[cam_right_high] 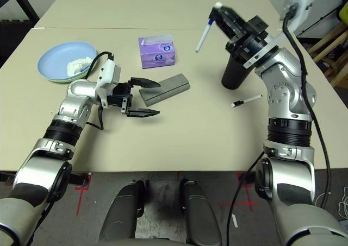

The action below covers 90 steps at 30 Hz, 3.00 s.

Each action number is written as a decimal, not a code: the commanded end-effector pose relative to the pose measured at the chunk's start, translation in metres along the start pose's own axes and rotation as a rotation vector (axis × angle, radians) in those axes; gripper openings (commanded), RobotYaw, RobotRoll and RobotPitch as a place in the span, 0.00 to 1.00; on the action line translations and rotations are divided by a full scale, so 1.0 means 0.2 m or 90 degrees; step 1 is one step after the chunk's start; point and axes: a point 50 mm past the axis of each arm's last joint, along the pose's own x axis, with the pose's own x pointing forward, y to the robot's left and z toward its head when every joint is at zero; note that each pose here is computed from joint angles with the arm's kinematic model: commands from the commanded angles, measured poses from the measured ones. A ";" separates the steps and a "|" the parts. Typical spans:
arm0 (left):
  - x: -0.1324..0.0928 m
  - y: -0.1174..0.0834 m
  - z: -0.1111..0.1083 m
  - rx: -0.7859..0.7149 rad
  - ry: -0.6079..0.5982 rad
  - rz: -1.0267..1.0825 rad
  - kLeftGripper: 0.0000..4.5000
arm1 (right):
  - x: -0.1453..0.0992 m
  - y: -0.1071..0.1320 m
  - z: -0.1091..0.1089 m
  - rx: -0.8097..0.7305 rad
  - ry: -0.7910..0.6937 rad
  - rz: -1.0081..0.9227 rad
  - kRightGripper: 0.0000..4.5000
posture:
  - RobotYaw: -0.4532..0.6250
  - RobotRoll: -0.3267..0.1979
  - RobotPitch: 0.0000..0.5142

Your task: Organize and tidy the items on the table.

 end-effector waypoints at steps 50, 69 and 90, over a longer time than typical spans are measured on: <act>-0.01 -0.02 -0.03 -0.012 0.008 0.013 1.00 | -0.23 -0.11 -0.31 -0.339 0.699 0.582 1.00 | 0.52 0.62 0.43; -0.02 -0.05 -0.03 -0.020 0.009 0.021 1.00 | -0.24 -0.18 -0.31 -0.520 0.877 0.805 1.00 | 0.54 0.62 0.47; -0.02 -0.07 -0.02 -0.022 0.007 0.035 1.00 | -0.20 -0.18 -0.32 -0.608 0.923 0.868 1.00 | 0.57 0.62 0.51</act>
